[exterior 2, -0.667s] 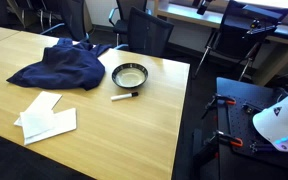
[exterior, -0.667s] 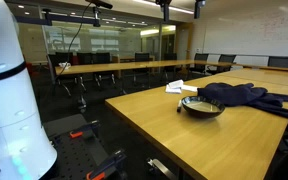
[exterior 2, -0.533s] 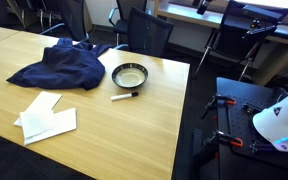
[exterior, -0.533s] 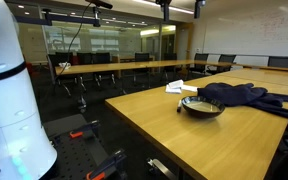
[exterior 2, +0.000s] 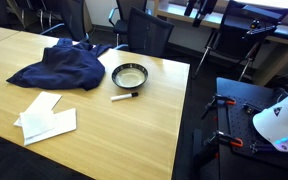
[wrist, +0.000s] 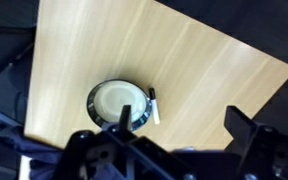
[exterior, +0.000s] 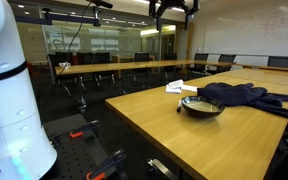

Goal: Pick the marker and put it in the bowl

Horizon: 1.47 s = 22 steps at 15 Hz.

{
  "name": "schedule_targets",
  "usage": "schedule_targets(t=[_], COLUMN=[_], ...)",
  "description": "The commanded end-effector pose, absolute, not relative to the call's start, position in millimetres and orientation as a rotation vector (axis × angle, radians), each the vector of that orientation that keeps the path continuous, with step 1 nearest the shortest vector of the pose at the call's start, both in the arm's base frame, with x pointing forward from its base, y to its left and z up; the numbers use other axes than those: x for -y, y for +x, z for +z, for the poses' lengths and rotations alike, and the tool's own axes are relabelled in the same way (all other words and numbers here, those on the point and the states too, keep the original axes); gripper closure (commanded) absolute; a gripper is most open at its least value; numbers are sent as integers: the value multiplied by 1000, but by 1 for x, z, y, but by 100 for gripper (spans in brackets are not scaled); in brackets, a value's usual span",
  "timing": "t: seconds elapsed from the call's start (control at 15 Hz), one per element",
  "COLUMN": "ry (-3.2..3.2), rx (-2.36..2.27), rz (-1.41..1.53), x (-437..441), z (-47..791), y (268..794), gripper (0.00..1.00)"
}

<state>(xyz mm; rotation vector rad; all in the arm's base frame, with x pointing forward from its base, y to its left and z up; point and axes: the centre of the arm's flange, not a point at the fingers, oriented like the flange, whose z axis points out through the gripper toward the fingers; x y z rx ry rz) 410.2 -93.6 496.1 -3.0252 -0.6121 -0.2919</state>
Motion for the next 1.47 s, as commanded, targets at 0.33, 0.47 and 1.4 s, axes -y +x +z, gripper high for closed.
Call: schedule_targets(t=[0.33,0.47,1.4], ry=[-2893,-2865,-2799], rx=[1205,1246,1351], rz=[-239,-209,66], x=[-34,-45,-31], z=[373,342,161], y=[537,571,721], gripper=[0,0,0])
